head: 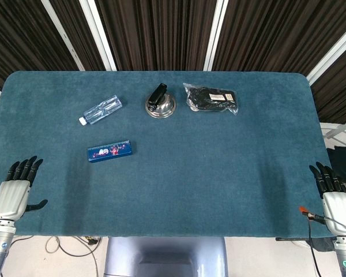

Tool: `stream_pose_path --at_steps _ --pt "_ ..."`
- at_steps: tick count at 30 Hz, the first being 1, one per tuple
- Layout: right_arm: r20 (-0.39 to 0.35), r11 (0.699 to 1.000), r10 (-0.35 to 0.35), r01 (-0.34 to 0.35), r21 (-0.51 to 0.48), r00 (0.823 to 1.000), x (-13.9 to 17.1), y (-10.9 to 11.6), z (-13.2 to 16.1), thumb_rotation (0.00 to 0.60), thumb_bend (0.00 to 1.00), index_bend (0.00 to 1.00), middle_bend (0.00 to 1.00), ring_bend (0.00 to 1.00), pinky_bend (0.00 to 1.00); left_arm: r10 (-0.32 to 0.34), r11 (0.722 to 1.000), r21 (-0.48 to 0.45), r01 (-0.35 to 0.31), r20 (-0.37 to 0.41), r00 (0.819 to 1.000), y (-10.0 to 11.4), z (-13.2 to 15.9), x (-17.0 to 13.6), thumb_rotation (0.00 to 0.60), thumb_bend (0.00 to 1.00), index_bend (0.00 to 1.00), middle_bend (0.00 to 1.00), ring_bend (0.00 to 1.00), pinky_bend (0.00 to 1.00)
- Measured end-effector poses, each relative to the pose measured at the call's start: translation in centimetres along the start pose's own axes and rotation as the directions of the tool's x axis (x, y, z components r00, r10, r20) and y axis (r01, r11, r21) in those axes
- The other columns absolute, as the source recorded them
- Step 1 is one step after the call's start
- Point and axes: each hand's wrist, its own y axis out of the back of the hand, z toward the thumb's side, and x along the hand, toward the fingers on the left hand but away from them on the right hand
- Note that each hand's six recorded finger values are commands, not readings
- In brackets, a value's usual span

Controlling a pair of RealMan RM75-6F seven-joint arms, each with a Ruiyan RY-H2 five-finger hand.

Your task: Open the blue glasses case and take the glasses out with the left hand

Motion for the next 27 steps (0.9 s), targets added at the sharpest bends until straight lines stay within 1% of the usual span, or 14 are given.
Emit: stream_pose_path --at_steps 7,13,17,20,24,27 --pt "0.005 1.000 0.000 0.000 0.000 1.000 0.1 0.1 -0.2 0.600 0.09 0.00 0.00 0.00 0.21 -0.013 1.000 -0.028 0.013 -0.015 1.000 0.0 0.3 0.4 0.600 0.07 0.00 0.00 0.00 0.00" --pt "0.008 1.000 0.006 -0.006 -0.009 1.000 0.2 0.2 -0.4 0.600 0.10 0.00 0.00 0.00 0.21 -0.019 0.999 -0.040 0.019 -0.006 1.000 0.5 1.7 2.0 0.600 0.07 0.00 0.00 0.00 0.00" --pt "0.007 1.000 0.009 -0.009 -0.011 1.000 0.3 0.3 -0.4 0.600 0.10 0.00 0.00 0.00 0.21 0.003 1.000 -0.001 -0.003 0.040 0.999 1.5 3.7 4.2 0.600 0.07 0.00 0.00 0.00 0.00" --pt "0.009 1.000 0.011 -0.011 -0.012 1.000 0.3 0.3 -0.5 0.600 0.10 0.00 0.00 0.00 0.21 0.007 1.000 0.021 -0.008 0.069 0.998 2.1 5.4 6.1 0.600 0.07 0.00 0.00 0.00 0.00" --pt "0.014 1.000 0.015 -0.015 -0.012 1.000 0.3 0.2 -0.6 0.600 0.10 0.00 0.00 0.00 0.21 -0.007 1.000 0.021 0.006 0.079 0.997 2.3 7.3 8.4 0.600 0.07 0.00 0.03 0.00 0.00" --pt "0.017 1.000 0.017 -0.017 -0.013 1.000 0.3 0.2 -0.6 0.600 0.10 0.00 0.00 0.00 0.21 -0.029 1.000 0.013 0.029 0.078 0.997 2.0 8.8 10.1 0.600 0.08 0.00 0.04 0.00 0.00"
